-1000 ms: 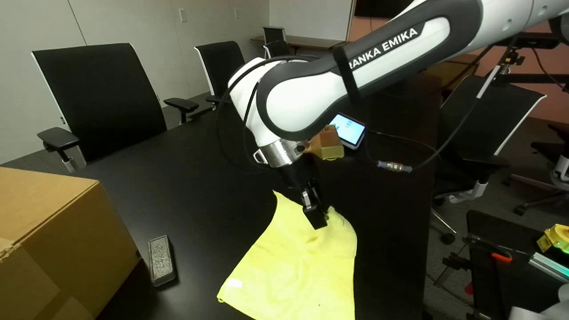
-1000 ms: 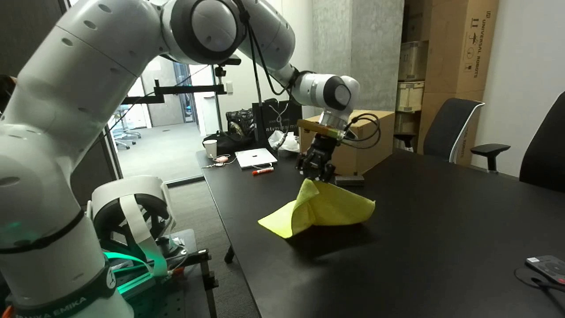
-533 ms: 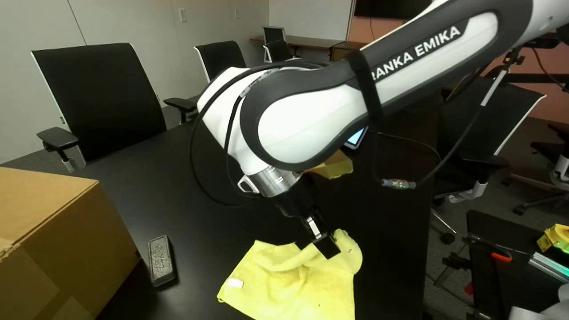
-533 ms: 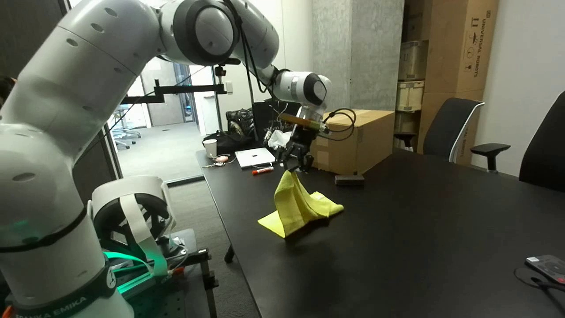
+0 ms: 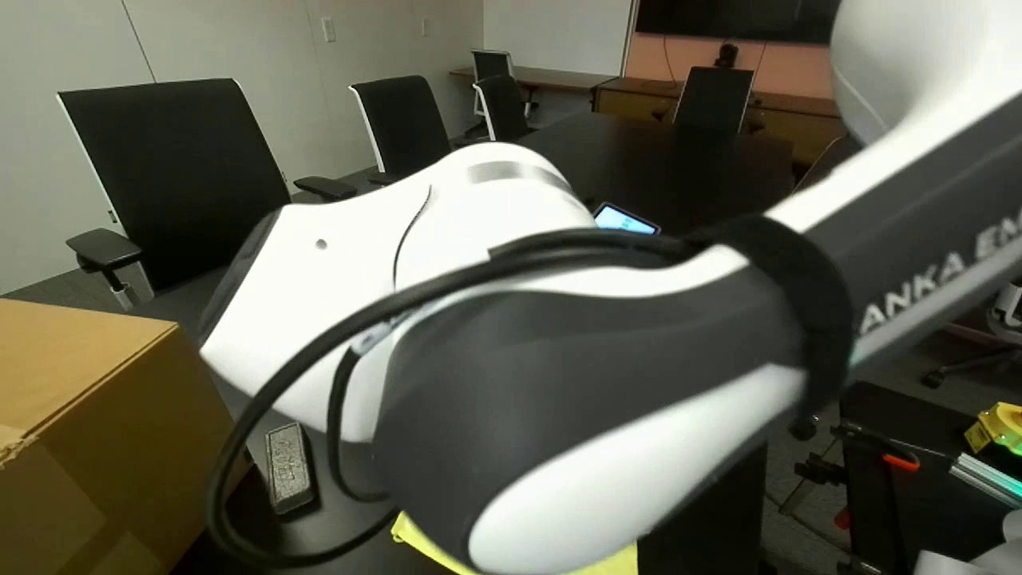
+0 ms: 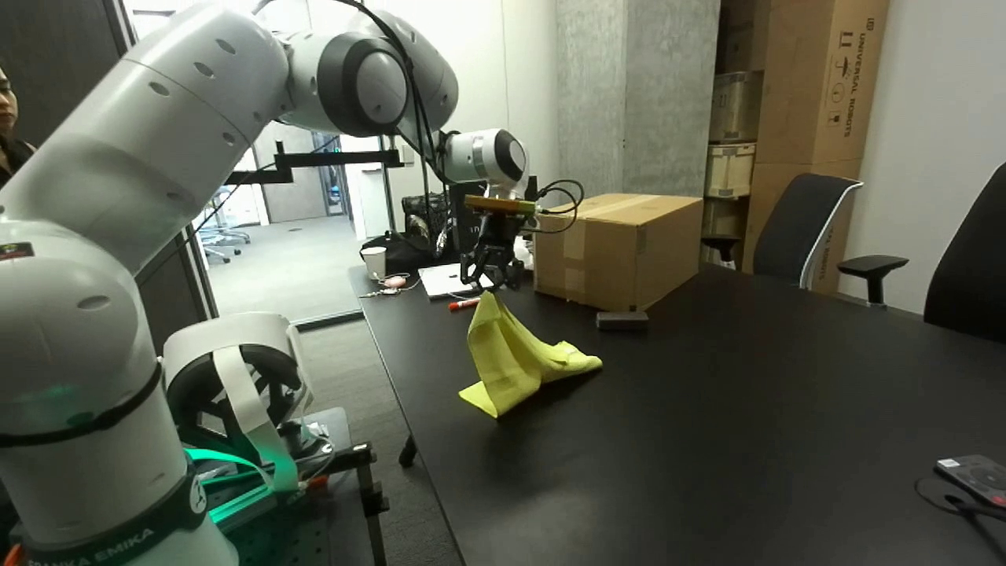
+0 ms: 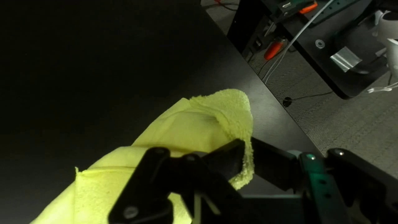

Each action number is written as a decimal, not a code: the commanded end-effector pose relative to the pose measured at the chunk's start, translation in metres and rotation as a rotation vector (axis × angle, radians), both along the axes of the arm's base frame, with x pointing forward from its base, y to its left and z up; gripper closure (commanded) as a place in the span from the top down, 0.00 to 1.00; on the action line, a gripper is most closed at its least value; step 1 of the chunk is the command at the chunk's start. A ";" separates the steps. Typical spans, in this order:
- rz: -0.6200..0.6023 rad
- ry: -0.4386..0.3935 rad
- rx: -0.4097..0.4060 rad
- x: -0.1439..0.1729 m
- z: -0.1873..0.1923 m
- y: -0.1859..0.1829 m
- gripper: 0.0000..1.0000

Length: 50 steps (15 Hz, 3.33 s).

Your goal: Fold the towel in half

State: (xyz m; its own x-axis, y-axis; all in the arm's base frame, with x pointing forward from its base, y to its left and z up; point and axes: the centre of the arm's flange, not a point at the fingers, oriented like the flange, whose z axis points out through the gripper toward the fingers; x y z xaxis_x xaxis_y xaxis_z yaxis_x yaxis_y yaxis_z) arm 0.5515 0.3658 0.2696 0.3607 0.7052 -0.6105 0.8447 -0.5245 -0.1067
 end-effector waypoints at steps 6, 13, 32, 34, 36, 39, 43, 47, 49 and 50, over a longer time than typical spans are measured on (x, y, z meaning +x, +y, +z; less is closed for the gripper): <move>0.109 -0.091 0.052 0.007 0.000 0.061 0.07; 0.058 -0.123 0.116 0.038 0.017 0.049 0.66; -0.477 -0.205 0.197 0.150 -0.044 -0.086 1.00; -0.561 -0.212 0.215 0.157 -0.053 -0.082 1.00; -0.631 -0.208 0.221 0.160 -0.060 -0.082 1.00; -0.712 -0.195 0.226 0.164 -0.076 -0.084 1.00; -0.782 -0.174 0.258 0.162 -0.090 -0.090 1.00; -0.792 -0.296 0.304 0.152 -0.088 -0.102 1.00; -0.787 -0.336 0.305 0.142 -0.088 -0.105 1.00; -0.781 -0.342 0.310 0.137 -0.089 -0.107 1.00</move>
